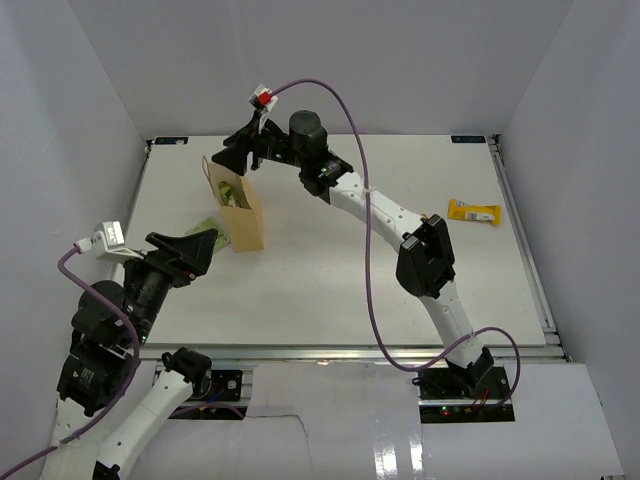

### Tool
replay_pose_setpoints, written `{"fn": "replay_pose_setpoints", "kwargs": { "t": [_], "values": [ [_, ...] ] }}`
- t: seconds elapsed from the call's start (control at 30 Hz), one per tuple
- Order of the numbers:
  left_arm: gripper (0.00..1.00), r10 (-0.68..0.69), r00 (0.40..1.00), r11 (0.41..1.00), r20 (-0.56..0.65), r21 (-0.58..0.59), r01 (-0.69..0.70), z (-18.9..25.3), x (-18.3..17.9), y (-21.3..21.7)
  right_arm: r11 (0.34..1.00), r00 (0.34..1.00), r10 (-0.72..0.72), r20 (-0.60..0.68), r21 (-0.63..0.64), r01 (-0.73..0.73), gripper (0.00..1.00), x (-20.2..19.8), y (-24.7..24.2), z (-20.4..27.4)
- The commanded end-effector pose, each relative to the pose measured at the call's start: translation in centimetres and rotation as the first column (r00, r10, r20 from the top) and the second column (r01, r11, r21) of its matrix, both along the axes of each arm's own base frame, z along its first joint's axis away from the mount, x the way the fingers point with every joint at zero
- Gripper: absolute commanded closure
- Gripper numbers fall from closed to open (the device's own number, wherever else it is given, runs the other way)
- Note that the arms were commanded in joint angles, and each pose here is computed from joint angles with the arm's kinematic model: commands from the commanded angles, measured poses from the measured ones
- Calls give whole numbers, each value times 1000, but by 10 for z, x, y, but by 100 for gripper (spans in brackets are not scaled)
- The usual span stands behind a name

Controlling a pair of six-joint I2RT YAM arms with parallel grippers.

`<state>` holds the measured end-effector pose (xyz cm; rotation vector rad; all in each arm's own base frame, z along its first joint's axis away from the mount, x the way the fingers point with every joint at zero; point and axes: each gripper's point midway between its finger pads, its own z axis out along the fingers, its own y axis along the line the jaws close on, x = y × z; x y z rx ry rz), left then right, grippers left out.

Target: Place the snacks into the paper bag

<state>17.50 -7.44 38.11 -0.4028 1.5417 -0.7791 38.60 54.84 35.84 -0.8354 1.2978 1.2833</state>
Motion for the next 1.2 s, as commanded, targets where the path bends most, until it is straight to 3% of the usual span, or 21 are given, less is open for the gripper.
{"fn": "replay_pose_setpoints", "kwargs": {
  "t": [0.0,0.17,0.3,0.37,0.47,0.57,0.67,0.83,0.9,0.93,0.97,1.03,1.07,1.13,1.17],
  "values": [
    [2,-13,1000,1000,-23,7,13,-9,3,-4,994,972,16,235,101,-40,30,-37,-44,111],
    [2,-40,995,998,-95,41,44,-38,10,-13,997,950,32,310,-73,-10,13,-45,-109,97],
    [2,-15,984,997,-176,71,28,-67,17,-13,962,968,4,249,-264,64,5,-33,-180,49],
    [2,79,970,996,-230,64,-66,-82,23,0,903,986,-30,165,-419,97,2,-21,-226,-15],
    [2,208,899,978,-385,81,-192,-123,19,19,798,990,-98,101,-586,139,2,-20,-291,-84],
    [2,328,835,944,-442,134,-300,-150,20,38,676,984,-166,-58,-734,71,3,-47,-353,-158],
    [2,350,817,936,-457,191,-294,-165,28,38,651,973,-167,-158,-759,-11,3,-74,-385,-202],
    [2,375,778,906,-504,375,-194,-184,58,29,660,964,-186,-189,-751,-20,3,-88,-406,-223],
    [2,441,743,869,-503,445,-215,-180,77,52,674,959,-191,-208,-738,-26,3,-88,-406,-223],
    [2,395,760,891,-515,415,-182,-178,83,51,679,959,-196,-206,-734,-19,3,-86,-407,-223],
    [2,452,748,878,-485,392,-276,-171,94,82,682,958,-201,-205,-731,-13,3,-84,-408,-222],
    [2,457,736,878,-500,387,-282,-178,101,110,691,958,-208,-198,-722,1,3,-80,-408,-218],
    [2,420,736,904,-531,319,-285,-184,104,124,694,957,-213,-196,-720,7,3,-77,-410,-218],
    [2,370,721,926,-585,289,-241,-205,117,122,700,956,-217,-198,-714,11,3,-75,-411,-217],
    [3,311,751,949,-583,231,-213,-204,128,116,701,955,-219,-199,-713,12,3,-74,-412,-217]
  ]
}}
